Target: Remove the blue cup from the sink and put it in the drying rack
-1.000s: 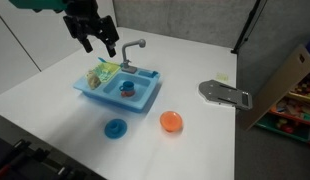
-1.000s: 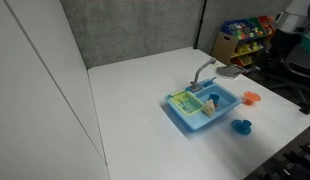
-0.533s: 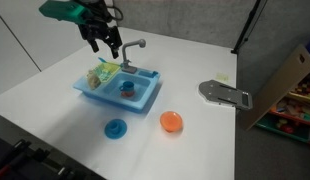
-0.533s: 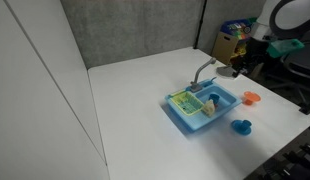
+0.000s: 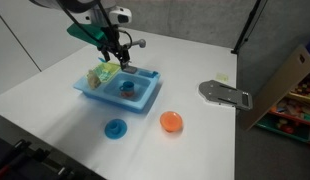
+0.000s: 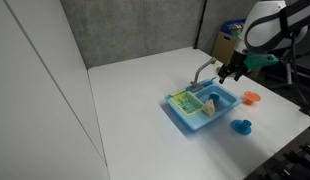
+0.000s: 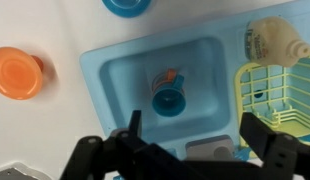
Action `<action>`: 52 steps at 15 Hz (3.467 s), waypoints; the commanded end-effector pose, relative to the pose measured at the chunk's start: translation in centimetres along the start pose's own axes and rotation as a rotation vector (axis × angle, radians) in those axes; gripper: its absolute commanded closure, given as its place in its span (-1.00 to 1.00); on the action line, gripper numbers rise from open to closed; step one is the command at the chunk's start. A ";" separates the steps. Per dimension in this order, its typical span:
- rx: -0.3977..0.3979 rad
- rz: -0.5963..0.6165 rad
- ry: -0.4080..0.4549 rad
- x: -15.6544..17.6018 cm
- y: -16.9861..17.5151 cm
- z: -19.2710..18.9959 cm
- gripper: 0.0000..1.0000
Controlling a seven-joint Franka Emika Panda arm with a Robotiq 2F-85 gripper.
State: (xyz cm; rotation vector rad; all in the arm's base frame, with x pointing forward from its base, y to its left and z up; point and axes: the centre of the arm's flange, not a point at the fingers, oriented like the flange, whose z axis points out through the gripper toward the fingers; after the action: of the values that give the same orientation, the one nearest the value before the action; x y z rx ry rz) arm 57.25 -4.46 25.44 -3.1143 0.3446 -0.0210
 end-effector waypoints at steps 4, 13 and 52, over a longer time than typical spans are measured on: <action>0.002 0.060 -0.007 4.0 -1.7 5.2 -1.00; -0.014 -0.004 -0.039 6.3 -3.3 10.2 -1.00; -0.029 -0.103 -0.050 5.1 -7.3 2.3 0.94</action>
State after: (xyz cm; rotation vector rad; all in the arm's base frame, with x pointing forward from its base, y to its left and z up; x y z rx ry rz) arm 64.94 -0.25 21.39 -3.1388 0.2368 0.0569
